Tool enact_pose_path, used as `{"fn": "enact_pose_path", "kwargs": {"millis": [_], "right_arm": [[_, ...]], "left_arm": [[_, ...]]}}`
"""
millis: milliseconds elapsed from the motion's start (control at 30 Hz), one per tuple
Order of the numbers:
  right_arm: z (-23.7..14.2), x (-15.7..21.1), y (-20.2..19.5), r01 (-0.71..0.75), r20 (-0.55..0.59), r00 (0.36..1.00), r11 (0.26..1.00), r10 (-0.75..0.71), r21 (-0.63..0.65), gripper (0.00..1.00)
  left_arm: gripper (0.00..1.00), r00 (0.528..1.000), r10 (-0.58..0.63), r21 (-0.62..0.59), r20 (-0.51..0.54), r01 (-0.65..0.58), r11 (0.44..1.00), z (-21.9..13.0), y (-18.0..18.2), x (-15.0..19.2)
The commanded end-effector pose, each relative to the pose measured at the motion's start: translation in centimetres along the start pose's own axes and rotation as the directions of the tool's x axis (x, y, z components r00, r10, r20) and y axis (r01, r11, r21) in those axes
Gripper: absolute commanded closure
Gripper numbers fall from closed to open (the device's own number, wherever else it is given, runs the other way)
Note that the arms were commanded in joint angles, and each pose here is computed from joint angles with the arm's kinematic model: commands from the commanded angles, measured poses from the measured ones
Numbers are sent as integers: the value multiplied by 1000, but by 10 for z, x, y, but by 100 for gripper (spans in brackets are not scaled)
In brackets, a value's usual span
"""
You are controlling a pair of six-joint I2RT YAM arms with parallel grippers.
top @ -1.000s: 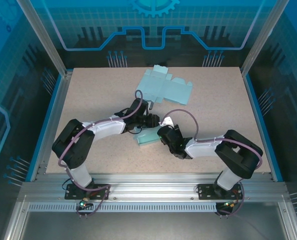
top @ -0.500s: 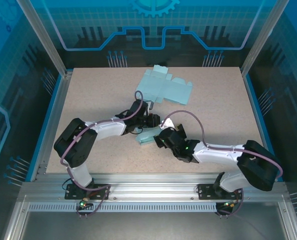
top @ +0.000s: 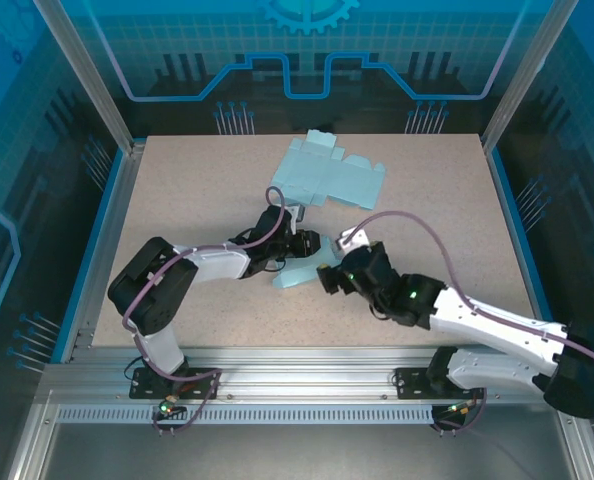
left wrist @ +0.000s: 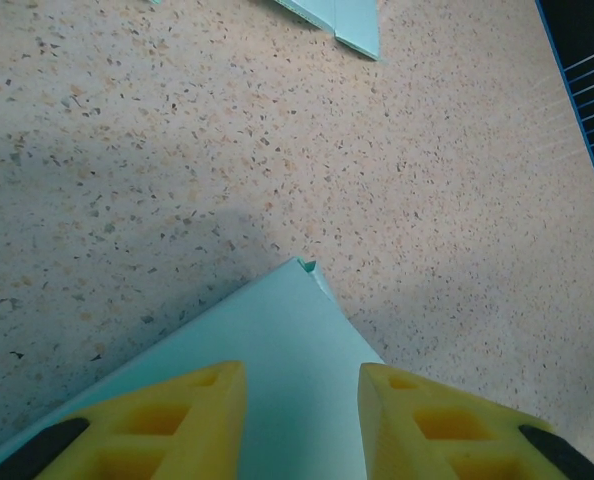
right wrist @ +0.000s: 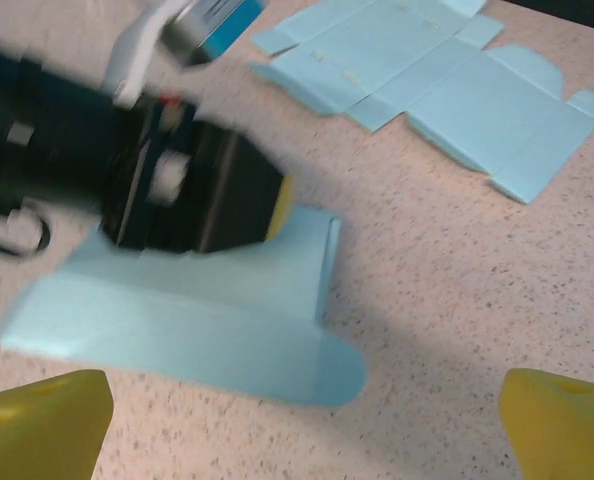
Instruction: Fold the paper box
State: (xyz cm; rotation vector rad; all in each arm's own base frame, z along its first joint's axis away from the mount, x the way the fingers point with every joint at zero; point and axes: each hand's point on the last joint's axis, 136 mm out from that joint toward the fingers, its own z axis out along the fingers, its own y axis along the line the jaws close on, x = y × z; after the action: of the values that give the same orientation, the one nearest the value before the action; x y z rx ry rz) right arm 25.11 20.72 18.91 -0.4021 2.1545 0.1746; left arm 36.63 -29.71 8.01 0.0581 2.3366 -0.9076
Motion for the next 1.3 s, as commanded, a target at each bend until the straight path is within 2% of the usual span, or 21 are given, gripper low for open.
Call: {"fn": "enact_pose_path", "kwargs": {"millis": [0,200,233,367,567,667,800,900,1033,1167,1267], "right_arm": [[13,13,-15,-122,-136,983,993,121,-1,0],[66,36,-31,-211,-293,933,977,208,22,2],[73,29,-27,-227,-299,930,974,215,-5,4],[98,41,-18,-256,-363,906,965,220,-55,15],[126,79,-22,-286,-459,856,957,238,-38,26],[134,97,-23,-281,-497,836,959,232,-24,33],[135,132,-26,-273,-564,793,962,231,11,37],[134,139,-23,-291,-574,784,957,237,-3,37],[131,127,-20,-303,-551,799,953,239,-27,36],[121,97,-13,-243,-468,868,964,166,-108,28],[106,72,-7,-106,-369,929,983,44,-152,18]], "left_arm": [[64,999,37,-52,-29,-39,998,7,21,24],[64,996,89,-39,-20,-90,995,17,22,34],[64,996,89,-41,-21,-90,995,19,23,36],[63,997,81,-57,-17,-82,995,19,30,39],[62,995,95,-52,-6,-95,994,13,24,32],[59,995,98,-47,0,-98,994,8,17,27],[56,994,105,-47,17,-104,993,-5,4,11],[55,992,122,-49,43,-120,992,-21,-9,-4],[52,990,135,-173,46,-125,977,-48,0,-16],[52,990,142,-307,18,-130,943,-74,24,-19],[51,996,92,-346,17,-81,935,-92,42,-19]]}}
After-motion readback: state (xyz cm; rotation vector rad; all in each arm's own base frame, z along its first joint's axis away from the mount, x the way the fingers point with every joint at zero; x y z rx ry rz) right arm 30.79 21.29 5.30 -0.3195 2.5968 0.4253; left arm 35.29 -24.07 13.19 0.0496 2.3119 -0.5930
